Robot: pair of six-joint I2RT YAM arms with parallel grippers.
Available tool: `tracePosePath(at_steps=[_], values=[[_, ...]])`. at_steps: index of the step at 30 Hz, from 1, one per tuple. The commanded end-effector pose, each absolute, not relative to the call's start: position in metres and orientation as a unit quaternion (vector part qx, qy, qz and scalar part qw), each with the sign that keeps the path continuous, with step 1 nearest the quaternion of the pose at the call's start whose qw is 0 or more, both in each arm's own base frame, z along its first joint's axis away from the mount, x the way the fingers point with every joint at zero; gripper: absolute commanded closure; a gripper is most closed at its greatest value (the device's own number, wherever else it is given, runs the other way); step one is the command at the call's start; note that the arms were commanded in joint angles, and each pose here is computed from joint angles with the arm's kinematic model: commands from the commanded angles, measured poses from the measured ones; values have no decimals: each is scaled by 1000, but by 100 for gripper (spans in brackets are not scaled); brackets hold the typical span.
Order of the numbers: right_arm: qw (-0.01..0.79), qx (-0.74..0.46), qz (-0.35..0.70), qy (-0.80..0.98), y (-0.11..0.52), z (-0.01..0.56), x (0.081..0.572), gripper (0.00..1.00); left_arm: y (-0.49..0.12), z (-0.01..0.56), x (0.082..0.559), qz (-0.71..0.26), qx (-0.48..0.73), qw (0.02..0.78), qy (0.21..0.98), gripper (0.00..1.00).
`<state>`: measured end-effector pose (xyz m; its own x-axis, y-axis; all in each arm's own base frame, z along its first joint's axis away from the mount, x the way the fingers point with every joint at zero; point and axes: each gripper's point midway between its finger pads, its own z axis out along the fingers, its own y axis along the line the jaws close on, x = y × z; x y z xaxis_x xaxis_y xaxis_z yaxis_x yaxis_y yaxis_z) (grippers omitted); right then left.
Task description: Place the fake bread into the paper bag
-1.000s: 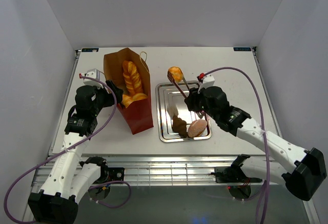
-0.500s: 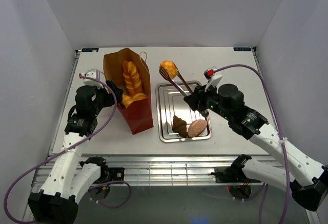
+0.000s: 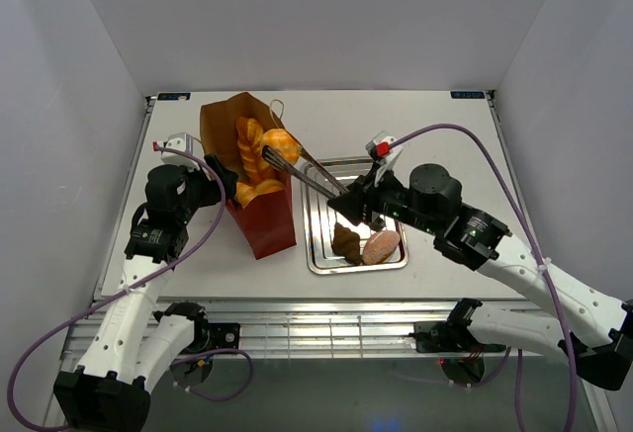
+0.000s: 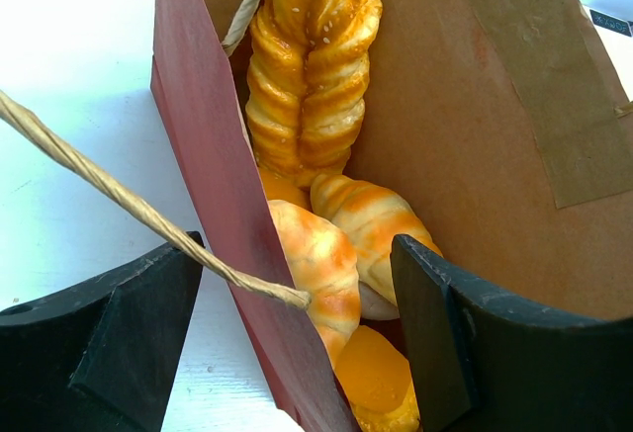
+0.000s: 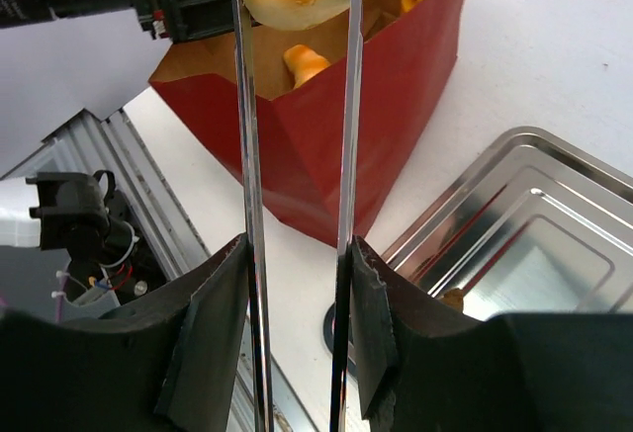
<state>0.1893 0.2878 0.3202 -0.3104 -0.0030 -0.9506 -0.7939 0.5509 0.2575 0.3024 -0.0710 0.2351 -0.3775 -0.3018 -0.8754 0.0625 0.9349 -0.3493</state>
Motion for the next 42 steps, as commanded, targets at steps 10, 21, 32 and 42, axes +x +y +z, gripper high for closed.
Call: tracePosePath(at_steps=[10, 21, 32, 42], values=[[529, -327, 408, 668, 335, 339, 185, 61, -72, 232, 300, -165, -73, 549, 816, 14], [521, -335, 396, 678, 343, 327, 183, 52, -72, 233, 300, -166, -72, 551, 815, 14], [517, -336, 387, 686, 344, 320, 186, 42, -73, 232, 300, -166, -72, 549, 816, 14], [516, -336, 386, 687, 346, 320, 187, 39, -73, 232, 300, -167, -72, 550, 816, 14]])
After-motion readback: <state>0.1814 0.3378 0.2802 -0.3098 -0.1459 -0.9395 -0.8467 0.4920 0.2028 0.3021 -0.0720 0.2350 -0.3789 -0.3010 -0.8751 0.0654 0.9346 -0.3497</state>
